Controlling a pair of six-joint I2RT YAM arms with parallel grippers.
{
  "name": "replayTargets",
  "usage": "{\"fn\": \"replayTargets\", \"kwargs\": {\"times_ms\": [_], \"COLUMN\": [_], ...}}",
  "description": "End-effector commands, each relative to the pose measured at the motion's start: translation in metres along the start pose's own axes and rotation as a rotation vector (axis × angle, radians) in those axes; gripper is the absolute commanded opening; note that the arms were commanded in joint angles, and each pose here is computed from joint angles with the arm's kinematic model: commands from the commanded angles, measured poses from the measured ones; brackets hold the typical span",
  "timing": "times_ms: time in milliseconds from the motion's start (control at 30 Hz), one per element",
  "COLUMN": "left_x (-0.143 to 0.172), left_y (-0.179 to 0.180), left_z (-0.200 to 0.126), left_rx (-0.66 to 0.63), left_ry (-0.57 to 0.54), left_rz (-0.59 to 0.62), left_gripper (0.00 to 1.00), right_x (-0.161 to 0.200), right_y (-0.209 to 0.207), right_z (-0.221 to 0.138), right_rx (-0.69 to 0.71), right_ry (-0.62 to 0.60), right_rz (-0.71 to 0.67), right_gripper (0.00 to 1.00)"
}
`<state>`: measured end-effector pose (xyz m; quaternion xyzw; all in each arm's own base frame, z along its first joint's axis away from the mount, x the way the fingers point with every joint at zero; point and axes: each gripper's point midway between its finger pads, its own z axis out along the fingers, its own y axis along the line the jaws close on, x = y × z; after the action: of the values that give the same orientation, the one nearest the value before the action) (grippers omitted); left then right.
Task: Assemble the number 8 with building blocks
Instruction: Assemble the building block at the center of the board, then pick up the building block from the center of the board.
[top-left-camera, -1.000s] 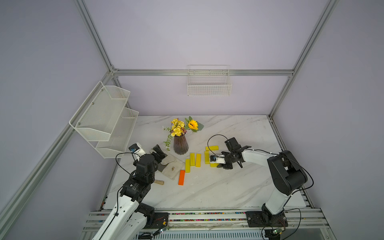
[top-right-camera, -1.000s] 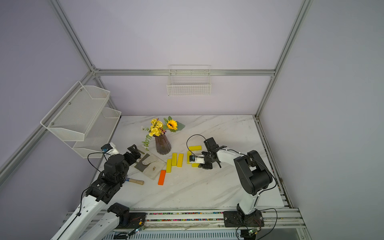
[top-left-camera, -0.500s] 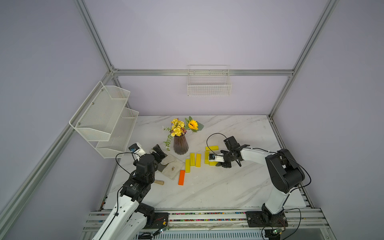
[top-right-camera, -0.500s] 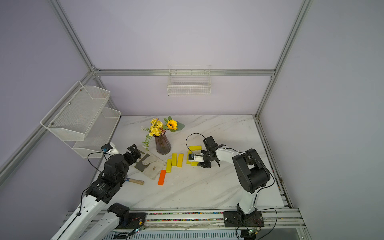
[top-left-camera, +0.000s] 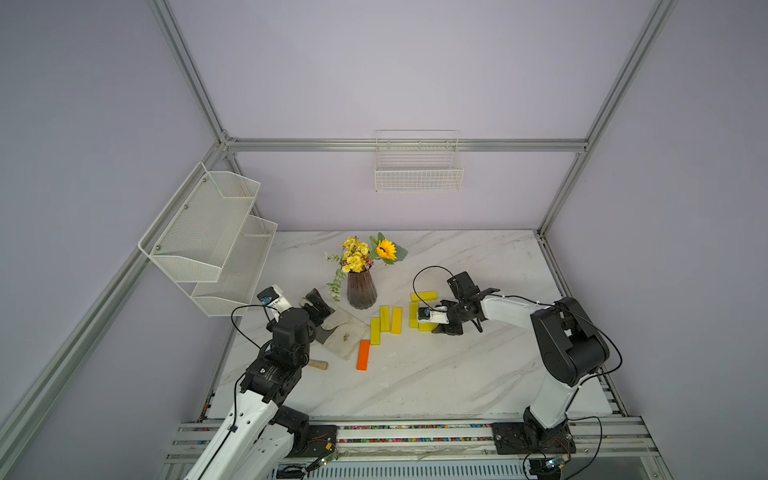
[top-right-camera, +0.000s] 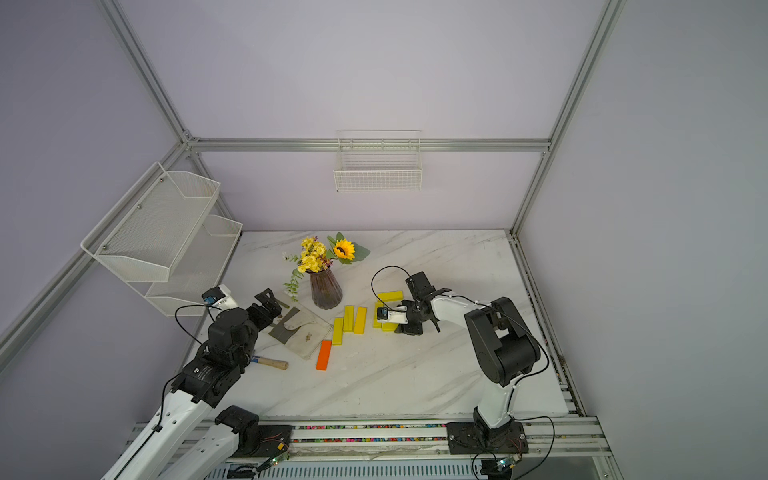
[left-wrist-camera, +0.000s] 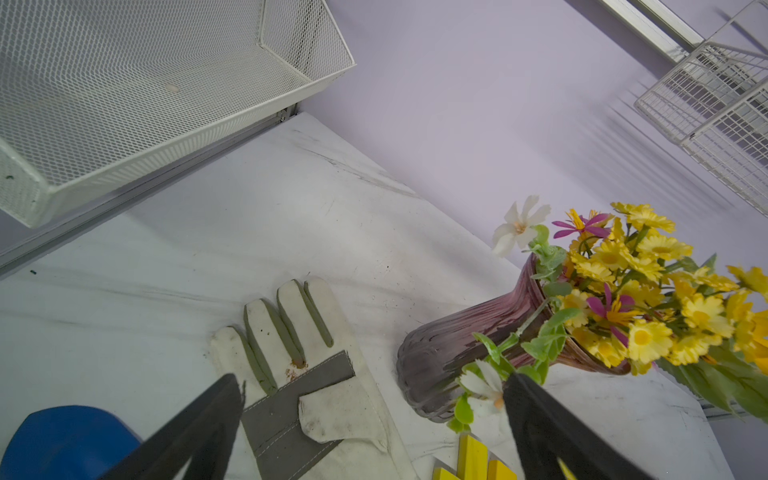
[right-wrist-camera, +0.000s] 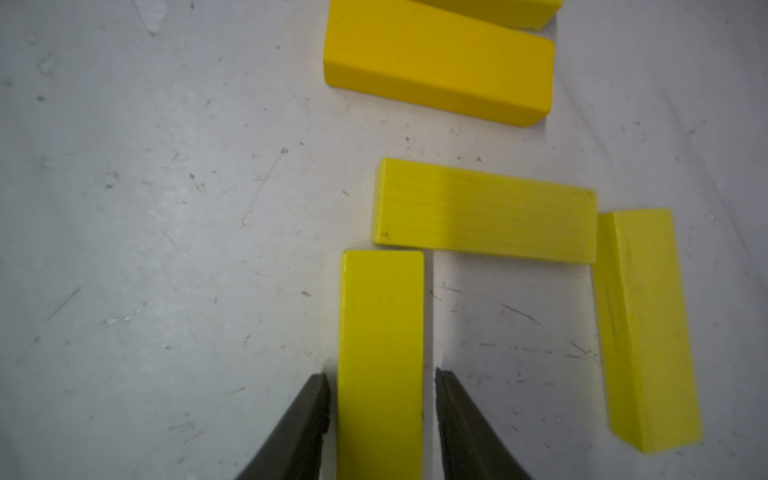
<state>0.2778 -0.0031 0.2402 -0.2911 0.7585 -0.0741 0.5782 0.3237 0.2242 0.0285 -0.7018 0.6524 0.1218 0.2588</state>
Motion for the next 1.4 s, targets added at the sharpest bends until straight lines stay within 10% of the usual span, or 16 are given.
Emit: {"fn": "replayTargets", "kwargs": {"times_ms": [0,267,367,600,867,1233,1367], "left_x": [-0.008,-0.010,-0.012,-0.012,-0.017,-0.035,-0.036], "left_y": [-0.004,-0.003,-0.003,-0.003,-0.009,-0.007,-0.007], "left_z": [-0.002,-0.003,-0.004,-0.004,-0.006,-0.020,-0.024], "left_rx": [0.014,0.014,0.014,0.012,0.025,0.034,0.043], "left_ry": [-0.036,-0.041,-0.045,-0.044,-0.042,-0.089,-0.091], "left_rz": [-0.008,-0.011,-0.014,-0.014,-0.009,-0.019,-0.026], "left_gripper": [1.00,1.00,1.00,1.00,1.00,1.00,1.00], "right_x": [0.011,-0.029,-0.074,-0.170,-0.211,-0.232,-0.225], "right_y": [0.016,-0.016,-0.047,-0.111,-0.074,0.039,0.039], "right_z": [0.005,-0.034,-0.087,-0.200,-0.119,-0.095,-0.085], "right_rx": [-0.061,0.124,0.318,0.711,0.369,0.695,0.688], "right_ry": [0.043,-0.079,-0.224,-0.631,-0.608,-0.617,-0.602], "right_rz": [0.015,-0.038,-0.029,0.485,0.823,0.794,0.973], "right_gripper": [0.73,0.78,0.97,0.97,0.97,0.97,0.97]}}
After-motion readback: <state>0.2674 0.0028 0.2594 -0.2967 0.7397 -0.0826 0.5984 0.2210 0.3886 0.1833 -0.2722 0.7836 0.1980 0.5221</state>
